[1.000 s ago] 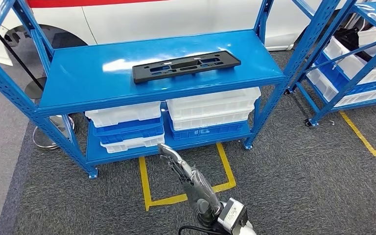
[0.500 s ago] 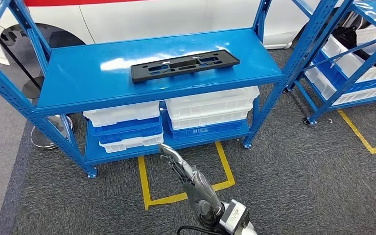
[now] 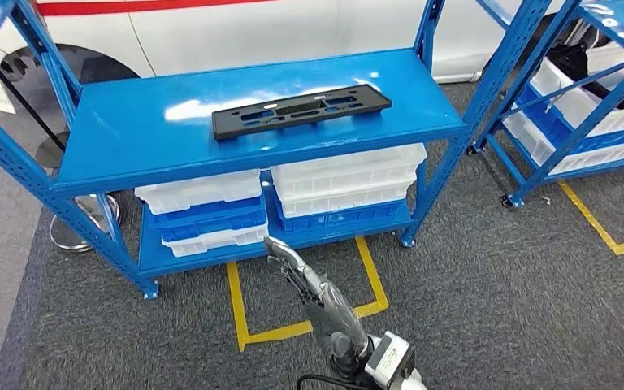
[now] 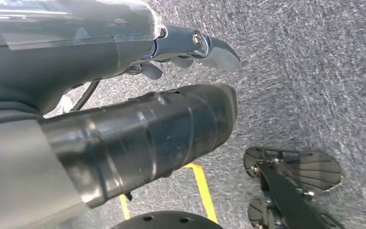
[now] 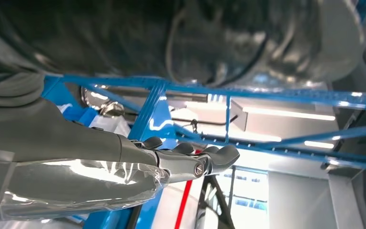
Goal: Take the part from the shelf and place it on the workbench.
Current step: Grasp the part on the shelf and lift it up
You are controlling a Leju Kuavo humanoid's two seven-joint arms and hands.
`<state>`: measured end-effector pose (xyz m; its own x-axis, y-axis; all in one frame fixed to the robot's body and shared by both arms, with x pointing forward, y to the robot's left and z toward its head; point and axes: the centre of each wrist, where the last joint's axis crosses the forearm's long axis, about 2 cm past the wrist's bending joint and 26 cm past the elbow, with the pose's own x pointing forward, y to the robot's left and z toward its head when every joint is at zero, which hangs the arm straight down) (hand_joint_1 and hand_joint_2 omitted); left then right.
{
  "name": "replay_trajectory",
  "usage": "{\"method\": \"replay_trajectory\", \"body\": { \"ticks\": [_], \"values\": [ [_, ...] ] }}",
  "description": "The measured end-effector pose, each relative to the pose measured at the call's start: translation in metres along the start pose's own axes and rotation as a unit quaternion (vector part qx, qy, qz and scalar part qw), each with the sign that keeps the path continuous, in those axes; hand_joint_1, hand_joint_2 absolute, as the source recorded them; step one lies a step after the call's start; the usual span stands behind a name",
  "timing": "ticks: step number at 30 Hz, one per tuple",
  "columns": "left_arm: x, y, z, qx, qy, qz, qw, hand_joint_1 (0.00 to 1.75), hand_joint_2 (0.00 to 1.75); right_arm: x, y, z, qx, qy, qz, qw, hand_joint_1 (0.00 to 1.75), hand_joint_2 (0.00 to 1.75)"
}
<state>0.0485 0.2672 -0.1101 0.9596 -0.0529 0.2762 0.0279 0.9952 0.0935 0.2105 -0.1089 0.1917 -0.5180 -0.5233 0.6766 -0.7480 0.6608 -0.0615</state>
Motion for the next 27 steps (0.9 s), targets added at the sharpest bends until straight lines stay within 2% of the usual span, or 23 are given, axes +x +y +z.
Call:
{"method": "replay_trajectory", "body": {
  "ticks": [27],
  "values": [
    [-0.0022,0.0008,0.0002,-0.001,0.0,0.006,1.0,0.0,0.0,0.0005,0.0009,0.0,0.005,0.0,0.001,1.0,0.0,0.0]
  ]
}}
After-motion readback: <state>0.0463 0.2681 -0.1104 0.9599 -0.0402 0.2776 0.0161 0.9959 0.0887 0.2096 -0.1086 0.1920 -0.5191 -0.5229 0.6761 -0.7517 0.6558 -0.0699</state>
